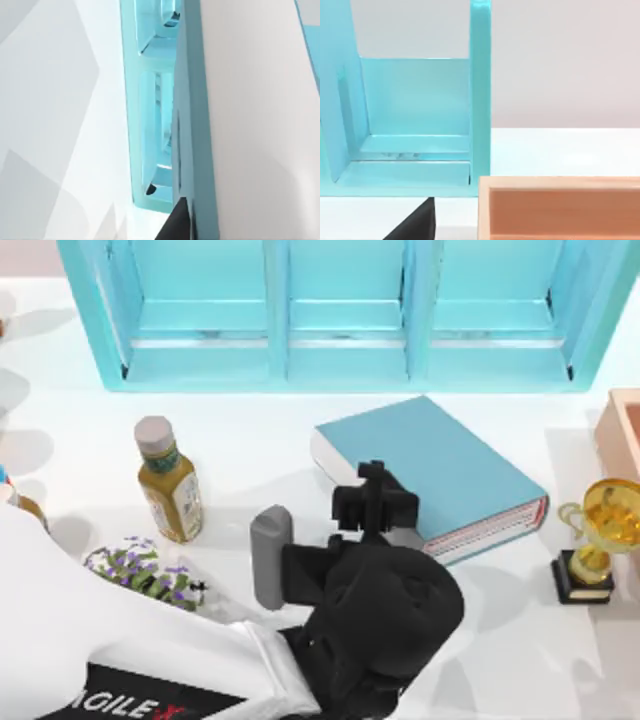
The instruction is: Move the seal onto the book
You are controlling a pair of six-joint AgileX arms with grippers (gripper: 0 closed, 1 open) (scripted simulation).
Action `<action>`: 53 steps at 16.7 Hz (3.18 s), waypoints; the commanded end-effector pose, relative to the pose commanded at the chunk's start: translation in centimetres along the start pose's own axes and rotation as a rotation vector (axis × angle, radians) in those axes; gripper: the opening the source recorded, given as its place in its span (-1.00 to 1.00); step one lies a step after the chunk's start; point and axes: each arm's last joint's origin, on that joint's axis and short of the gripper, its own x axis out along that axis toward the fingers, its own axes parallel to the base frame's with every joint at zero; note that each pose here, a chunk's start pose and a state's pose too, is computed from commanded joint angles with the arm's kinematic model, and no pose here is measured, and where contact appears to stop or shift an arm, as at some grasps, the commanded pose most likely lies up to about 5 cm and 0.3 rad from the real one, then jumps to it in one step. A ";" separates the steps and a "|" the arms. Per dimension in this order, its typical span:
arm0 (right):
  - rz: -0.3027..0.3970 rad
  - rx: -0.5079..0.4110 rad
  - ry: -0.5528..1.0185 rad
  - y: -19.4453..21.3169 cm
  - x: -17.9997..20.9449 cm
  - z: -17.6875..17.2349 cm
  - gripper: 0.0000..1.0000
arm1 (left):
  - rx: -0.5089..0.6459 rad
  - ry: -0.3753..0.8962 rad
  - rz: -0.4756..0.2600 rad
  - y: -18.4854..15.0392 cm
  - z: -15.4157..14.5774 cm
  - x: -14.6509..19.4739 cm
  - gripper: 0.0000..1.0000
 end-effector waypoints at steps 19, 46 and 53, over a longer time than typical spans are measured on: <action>0.000 0.000 0.000 0.0 0.0 0.0 1.00 | 0.013 -0.031 0.003 2.3 0.0 0.5 -1.00; 0.000 0.000 0.000 0.0 0.0 0.0 1.00 | 0.002 -0.001 0.001 3.1 0.2 0.3 1.00; 0.000 0.000 0.000 0.0 0.0 0.0 1.00 | -0.014 -0.011 0.002 2.9 -0.2 -0.1 1.00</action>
